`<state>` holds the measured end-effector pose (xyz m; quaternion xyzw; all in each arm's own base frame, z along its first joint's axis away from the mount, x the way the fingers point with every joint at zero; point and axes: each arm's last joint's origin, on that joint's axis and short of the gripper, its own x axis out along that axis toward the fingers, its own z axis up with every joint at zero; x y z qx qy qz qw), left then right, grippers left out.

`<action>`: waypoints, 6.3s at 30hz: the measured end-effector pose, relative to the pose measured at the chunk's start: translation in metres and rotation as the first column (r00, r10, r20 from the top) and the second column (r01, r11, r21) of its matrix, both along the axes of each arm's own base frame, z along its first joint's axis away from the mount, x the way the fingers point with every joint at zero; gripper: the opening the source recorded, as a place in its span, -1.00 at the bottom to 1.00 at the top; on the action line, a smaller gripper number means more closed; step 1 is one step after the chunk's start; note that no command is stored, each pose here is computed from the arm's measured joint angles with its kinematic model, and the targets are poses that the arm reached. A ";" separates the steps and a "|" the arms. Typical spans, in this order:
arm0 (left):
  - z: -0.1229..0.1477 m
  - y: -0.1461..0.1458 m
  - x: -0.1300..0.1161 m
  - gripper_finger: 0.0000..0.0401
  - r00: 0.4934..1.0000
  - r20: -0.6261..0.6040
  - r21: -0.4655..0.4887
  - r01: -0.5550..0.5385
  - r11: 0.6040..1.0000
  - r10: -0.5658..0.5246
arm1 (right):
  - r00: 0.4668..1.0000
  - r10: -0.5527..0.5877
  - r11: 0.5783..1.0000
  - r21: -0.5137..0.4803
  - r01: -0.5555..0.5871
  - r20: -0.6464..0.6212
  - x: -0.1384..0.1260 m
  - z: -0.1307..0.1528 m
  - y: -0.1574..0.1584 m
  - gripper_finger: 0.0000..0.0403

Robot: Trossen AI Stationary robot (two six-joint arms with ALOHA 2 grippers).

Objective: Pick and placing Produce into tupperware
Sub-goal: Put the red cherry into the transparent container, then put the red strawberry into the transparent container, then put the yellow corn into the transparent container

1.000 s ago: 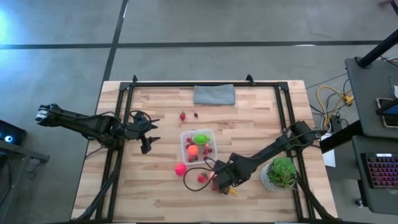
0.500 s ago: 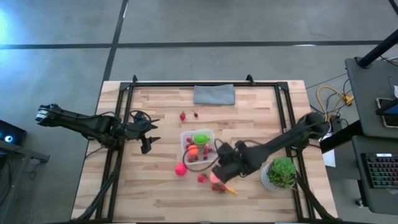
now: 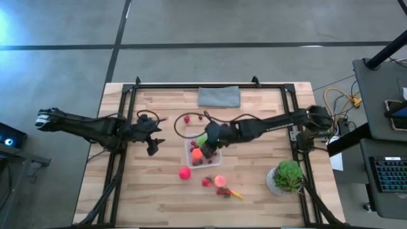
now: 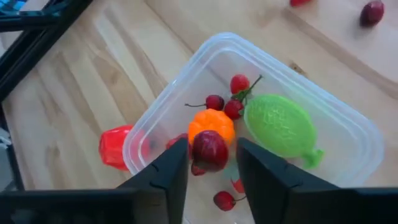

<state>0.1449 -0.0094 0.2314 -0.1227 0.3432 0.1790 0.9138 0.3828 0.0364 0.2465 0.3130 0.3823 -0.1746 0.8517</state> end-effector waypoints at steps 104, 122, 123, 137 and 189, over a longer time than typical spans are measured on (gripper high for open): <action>-0.081 0.144 0.149 -0.31 0.902 -0.298 -0.274 -0.394 0.877 0.312 | 0.670 -0.651 0.757 -0.230 0.612 -0.358 -0.125 -0.024 0.130 0.11; 0.002 0.102 0.155 -0.31 0.994 0.099 -0.351 0.078 0.933 -0.045 | 0.695 -0.620 0.783 -0.240 0.573 -0.364 -0.126 -0.021 0.129 0.11; 0.008 0.095 0.154 -0.31 0.989 0.130 -0.338 0.108 0.935 -0.067 | 0.701 -0.621 0.783 -0.238 0.574 -0.351 -0.126 -0.019 0.128 0.11; -0.021 0.027 0.166 -0.31 0.996 0.014 -0.533 0.085 0.842 -0.092 | 0.745 -0.599 0.800 -0.255 0.543 -0.294 -0.158 -0.002 0.102 0.11; 0.025 0.019 0.098 0.31 0.985 0.037 -0.116 0.172 0.978 -0.169 | 0.814 0.458 0.874 0.017 -0.485 -0.357 -0.104 -0.065 0.169 0.11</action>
